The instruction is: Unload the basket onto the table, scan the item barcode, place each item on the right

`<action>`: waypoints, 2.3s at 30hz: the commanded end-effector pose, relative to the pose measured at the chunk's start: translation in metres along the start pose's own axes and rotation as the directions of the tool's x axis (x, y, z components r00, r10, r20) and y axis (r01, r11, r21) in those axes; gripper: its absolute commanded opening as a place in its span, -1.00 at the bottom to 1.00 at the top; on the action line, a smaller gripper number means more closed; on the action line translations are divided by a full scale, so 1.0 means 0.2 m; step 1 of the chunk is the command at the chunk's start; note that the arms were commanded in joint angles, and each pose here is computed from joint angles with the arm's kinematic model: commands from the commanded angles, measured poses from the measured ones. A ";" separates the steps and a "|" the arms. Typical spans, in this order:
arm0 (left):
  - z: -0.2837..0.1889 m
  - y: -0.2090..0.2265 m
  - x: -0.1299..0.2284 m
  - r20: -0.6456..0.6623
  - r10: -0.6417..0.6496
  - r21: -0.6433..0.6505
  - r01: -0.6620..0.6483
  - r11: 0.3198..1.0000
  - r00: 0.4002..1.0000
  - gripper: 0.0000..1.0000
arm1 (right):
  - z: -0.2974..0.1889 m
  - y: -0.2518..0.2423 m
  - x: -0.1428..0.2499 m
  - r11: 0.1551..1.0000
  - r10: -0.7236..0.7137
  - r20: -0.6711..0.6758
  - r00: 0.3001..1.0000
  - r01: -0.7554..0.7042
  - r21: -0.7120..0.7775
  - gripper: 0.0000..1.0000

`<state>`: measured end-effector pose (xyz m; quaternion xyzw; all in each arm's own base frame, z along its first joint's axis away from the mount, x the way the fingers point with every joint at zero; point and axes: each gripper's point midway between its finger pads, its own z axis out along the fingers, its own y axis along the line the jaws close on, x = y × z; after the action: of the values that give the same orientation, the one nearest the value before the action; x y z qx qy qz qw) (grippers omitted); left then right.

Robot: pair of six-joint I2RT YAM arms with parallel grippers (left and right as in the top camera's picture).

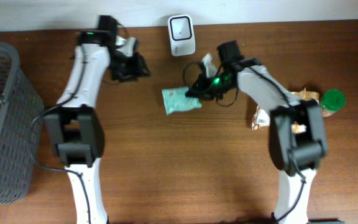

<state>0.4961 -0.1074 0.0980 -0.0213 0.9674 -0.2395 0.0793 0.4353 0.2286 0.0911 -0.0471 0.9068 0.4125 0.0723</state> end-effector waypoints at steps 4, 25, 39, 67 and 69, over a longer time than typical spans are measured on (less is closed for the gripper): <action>-0.31 0.53 -0.04 0.097 -0.133 -0.260 0.154 0.953 0.986 0.60 | -0.83 0.54 -0.08 0.965 -0.186 0.312 0.932 0.233 -0.119 -0.92; -0.42 0.76 -0.01 0.125 -0.185 -0.395 0.219 0.892 0.975 0.99 | -0.50 0.35 -0.85 0.199 -0.934 0.102 0.342 0.262 0.944 -0.92; -0.42 0.76 -0.01 0.125 -0.185 -0.395 0.219 0.892 0.975 0.98 | -0.19 0.10 -1.05 -0.391 -0.919 -0.394 0.006 0.116 0.913 -0.92; -0.42 0.76 -0.01 0.125 -0.185 -0.395 0.219 0.892 0.975 0.98 | -1.23 0.96 -0.32 0.708 -0.691 0.595 0.411 0.218 0.672 -0.92; -0.42 0.76 0.00 0.125 -0.185 -0.395 0.219 0.892 0.975 0.98 | -1.35 0.88 -0.11 0.737 -0.632 0.581 0.514 0.165 0.656 -0.92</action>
<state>0.4804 0.0583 0.0836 -0.1432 0.9861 -0.0488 0.0684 0.4440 0.1655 0.3788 -0.1459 0.8057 0.0414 0.5726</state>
